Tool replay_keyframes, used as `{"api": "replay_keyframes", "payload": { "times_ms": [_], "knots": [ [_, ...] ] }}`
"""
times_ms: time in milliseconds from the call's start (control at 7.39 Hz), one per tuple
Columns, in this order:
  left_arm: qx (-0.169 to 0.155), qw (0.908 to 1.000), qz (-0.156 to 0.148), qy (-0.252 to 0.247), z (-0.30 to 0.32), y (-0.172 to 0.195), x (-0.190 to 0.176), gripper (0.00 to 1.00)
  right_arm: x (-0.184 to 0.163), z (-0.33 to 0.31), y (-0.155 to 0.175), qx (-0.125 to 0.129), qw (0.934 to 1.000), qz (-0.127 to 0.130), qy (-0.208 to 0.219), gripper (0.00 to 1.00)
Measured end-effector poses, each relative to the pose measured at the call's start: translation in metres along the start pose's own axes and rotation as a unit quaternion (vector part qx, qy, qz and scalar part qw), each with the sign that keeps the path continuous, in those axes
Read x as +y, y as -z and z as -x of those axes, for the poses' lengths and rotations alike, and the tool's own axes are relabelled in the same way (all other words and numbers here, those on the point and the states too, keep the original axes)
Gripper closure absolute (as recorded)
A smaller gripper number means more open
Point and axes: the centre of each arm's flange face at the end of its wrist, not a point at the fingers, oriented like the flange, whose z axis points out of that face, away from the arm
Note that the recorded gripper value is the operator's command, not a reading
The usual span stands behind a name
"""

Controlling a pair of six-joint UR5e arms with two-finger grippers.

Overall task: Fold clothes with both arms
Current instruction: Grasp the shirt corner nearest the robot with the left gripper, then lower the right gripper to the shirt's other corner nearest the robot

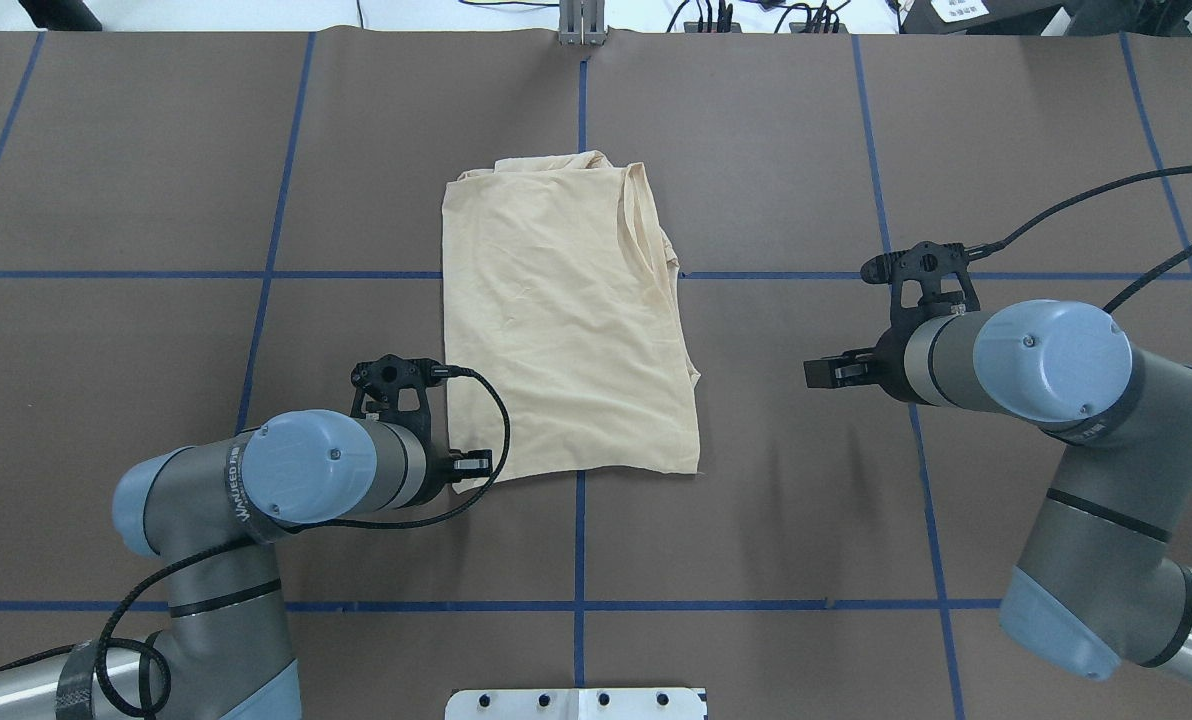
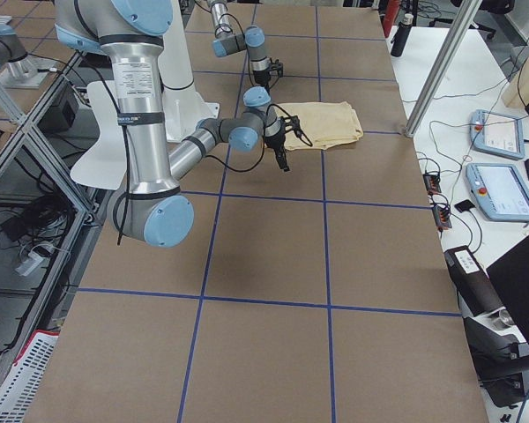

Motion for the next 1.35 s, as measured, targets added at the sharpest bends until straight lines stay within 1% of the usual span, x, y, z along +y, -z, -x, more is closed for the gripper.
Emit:
{"api": "replay_keyframes", "payload": {
  "times_ms": [135, 271, 406, 677, 812, 947, 1082, 1353],
  "knots": [
    [0.001, 1.0, 0.002, -0.001, -0.0019, -0.0001, 0.002, 0.57, 0.0003, 0.0003, -0.0001, 0.0, 1.0, 0.0, 0.0, 0.0],
    [0.004, 1.0, 0.003, -0.001, -0.0045, 0.0006, 0.0033, 0.63, 0.0004, 0.0002, -0.0002, 0.0, 1.0, 0.001, 0.0, 0.0],
    [0.006, 1.0, 0.004, -0.002, -0.0072, 0.0011, 0.0051, 0.67, 0.0004, -0.0002, -0.0003, 0.001, 1.0, 0.001, 0.0, 0.0],
    [0.007, 0.9999, 0.006, -0.004, -0.0092, 0.0007, 0.0088, 0.67, 0.0006, -0.0008, -0.0013, 0.001, 1.0, 0.001, -0.001, 0.0],
    [0.007, 0.9999, 0.007, -0.005, -0.0093, 0.0004, 0.0098, 0.69, 0.0008, -0.0008, -0.0016, 0.002, 1.0, 0.001, -0.001, 0.0],
    [0.006, 0.9999, 0.007, -0.005, -0.0089, 0.0001, 0.0101, 0.95, 0.001, -0.0007, -0.002, 0.002, 1.0, 0.001, -0.002, 0.0],
    [0.006, 0.9999, 0.007, -0.005, -0.0085, -0.0002, 0.0104, 1.0, 0.0015, -0.0004, -0.0028, 0.002, 1.0, 0.002, -0.003, 0.0],
    [0.006, 0.9999, 0.006, 0.005, -0.0093, 0.001, 0.0109, 1.0, 0.0023, 0.001, -0.0059, 0.003, 1.0, 0.003, -0.005, 0.0]
  ]
}}
